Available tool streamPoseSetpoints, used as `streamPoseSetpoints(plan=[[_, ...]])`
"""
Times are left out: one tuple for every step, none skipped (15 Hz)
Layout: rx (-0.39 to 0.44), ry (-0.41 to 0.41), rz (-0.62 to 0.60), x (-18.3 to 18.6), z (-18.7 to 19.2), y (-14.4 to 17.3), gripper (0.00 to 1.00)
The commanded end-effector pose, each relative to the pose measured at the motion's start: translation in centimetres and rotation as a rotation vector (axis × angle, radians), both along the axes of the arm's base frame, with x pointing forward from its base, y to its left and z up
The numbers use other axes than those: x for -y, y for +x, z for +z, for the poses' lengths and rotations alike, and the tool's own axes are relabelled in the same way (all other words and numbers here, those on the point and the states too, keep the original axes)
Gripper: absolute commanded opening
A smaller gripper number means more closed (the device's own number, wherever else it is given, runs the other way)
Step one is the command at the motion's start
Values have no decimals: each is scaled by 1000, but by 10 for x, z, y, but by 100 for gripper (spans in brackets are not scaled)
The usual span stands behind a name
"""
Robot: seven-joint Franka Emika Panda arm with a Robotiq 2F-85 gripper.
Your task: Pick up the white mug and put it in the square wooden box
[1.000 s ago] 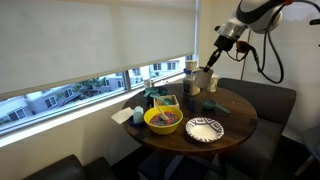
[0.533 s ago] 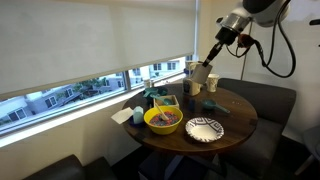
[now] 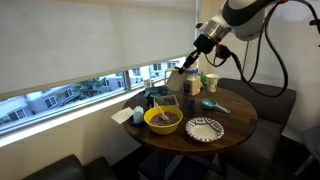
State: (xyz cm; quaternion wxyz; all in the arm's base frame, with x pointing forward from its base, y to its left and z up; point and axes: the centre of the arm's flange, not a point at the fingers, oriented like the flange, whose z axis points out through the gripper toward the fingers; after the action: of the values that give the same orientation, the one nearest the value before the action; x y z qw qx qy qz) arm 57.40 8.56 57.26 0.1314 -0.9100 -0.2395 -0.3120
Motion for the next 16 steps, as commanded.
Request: streamPoseSetpoints(plan=[[10, -10, 12, -31, -24, 43, 1], [17, -15, 13, -34, -32, 51, 1], [37, -30, 4, -36, -40, 60, 1], [45, -39, -5, -35, -43, 66, 1], [37, -39, -9, -35, -50, 72, 1], [27, -47, -8, -35, -54, 76, 1], [11, -51, -2, -37, -59, 79, 1], [-4, -54, 4, -39, -64, 82, 1], [-13, -60, 9, -41, -67, 85, 1], [-8, -74, 11, -43, -69, 88, 1], [-8, -93, 13, -44, -71, 90, 1], [-16, -100, 14, -44, -71, 92, 1], [-29, -120, 16, -45, -72, 93, 1], [-35, -132, 18, -46, -71, 94, 1], [-49, -129, 23, -48, -73, 95, 1], [-65, -125, 25, -49, -72, 95, 1]])
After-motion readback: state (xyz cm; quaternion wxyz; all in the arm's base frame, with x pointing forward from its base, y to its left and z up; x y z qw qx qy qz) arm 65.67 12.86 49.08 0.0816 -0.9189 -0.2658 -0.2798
